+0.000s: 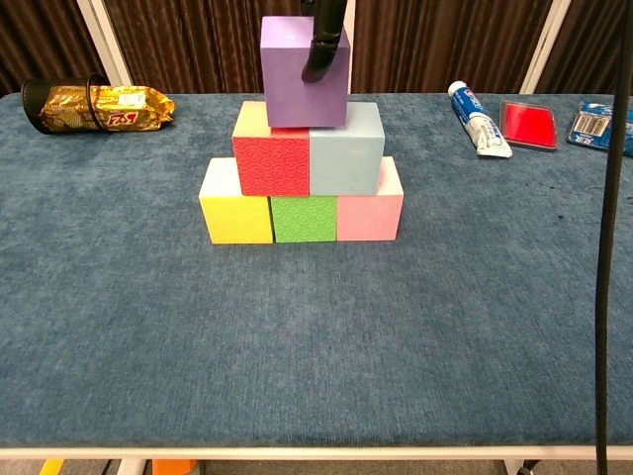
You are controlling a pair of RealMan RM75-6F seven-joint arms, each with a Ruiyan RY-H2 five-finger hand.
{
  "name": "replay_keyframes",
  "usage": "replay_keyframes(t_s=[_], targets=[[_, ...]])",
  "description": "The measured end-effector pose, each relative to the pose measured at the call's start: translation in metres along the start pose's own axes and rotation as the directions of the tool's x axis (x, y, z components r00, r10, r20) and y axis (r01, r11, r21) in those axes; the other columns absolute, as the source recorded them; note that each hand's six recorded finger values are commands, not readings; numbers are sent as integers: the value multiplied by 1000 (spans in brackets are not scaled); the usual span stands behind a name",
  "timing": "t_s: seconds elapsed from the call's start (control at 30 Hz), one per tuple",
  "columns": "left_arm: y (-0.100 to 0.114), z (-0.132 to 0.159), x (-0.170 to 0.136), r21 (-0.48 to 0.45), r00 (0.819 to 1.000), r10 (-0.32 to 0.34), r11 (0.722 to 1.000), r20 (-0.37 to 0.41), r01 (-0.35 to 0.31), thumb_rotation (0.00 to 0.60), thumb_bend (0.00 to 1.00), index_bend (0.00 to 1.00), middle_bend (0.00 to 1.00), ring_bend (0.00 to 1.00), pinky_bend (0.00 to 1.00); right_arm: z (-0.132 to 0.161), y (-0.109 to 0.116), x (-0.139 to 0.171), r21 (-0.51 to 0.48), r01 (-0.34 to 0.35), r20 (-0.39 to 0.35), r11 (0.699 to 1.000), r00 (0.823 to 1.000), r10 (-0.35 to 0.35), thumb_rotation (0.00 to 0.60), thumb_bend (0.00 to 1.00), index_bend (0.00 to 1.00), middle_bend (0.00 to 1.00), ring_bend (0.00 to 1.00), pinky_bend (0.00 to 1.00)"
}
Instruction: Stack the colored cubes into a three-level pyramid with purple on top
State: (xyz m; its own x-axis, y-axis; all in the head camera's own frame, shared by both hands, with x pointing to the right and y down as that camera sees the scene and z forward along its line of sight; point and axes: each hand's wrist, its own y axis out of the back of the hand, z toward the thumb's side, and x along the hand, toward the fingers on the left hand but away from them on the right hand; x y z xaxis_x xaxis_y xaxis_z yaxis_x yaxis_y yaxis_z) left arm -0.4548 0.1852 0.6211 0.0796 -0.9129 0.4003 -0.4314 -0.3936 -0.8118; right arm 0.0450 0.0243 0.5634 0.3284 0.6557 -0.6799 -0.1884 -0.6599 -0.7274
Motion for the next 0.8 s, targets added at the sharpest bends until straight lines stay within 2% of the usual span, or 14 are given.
replay_keyframes(t_s=[0.8], targets=[[-1,-6,-5,-15,1000,-12,1000,-11,12,600,133,84,125,2,41,12,-5,-3,20,-22,25,1000,999,21,600,151,0,589,81,0]])
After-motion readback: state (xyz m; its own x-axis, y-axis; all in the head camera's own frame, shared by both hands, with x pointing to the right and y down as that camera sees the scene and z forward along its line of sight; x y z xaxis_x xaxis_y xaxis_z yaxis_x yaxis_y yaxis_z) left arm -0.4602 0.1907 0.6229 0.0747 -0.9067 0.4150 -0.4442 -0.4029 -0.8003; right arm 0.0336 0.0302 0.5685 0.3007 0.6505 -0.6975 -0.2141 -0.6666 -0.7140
